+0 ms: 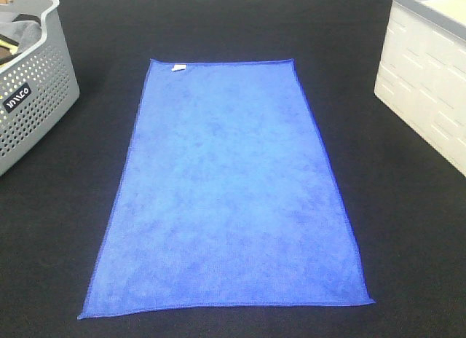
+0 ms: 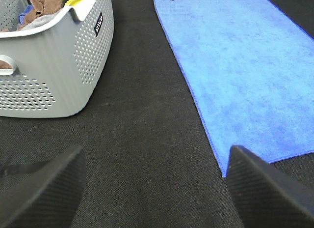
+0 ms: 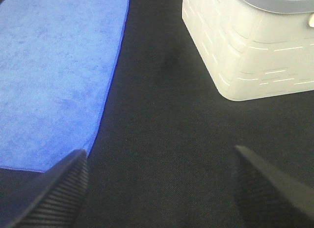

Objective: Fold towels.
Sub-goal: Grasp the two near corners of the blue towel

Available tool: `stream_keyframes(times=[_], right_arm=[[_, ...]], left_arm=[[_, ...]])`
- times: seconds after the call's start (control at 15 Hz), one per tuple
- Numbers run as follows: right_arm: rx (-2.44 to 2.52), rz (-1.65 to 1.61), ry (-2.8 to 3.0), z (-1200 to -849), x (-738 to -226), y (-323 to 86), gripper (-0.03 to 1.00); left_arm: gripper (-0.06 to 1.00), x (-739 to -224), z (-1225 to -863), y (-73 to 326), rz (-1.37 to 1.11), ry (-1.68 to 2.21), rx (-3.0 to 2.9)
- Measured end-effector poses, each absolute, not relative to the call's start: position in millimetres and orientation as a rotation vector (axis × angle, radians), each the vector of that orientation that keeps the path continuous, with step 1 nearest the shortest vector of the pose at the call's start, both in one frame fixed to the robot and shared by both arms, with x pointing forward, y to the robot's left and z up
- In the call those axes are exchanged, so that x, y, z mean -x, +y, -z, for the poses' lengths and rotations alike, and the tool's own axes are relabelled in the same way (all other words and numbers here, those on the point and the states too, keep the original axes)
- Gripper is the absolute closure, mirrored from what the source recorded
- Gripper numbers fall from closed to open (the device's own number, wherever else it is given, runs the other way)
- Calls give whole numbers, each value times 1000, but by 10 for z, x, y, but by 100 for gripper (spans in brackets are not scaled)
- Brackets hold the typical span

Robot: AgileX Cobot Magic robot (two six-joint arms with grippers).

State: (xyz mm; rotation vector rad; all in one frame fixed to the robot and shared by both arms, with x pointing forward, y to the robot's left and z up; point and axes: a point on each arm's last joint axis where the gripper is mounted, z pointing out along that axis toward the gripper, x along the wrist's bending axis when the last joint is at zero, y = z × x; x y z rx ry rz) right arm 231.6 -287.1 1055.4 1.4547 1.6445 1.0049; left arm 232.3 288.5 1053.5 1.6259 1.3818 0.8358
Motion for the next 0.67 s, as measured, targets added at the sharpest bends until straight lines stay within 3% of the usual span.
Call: stream_keyframes(times=[0.67], right_arm=[[-1455,-1005,1645,-10554,-2316,-2871,21]], left_arm=[[19,-2323,-10535,2885,-836,1382,-1626]])
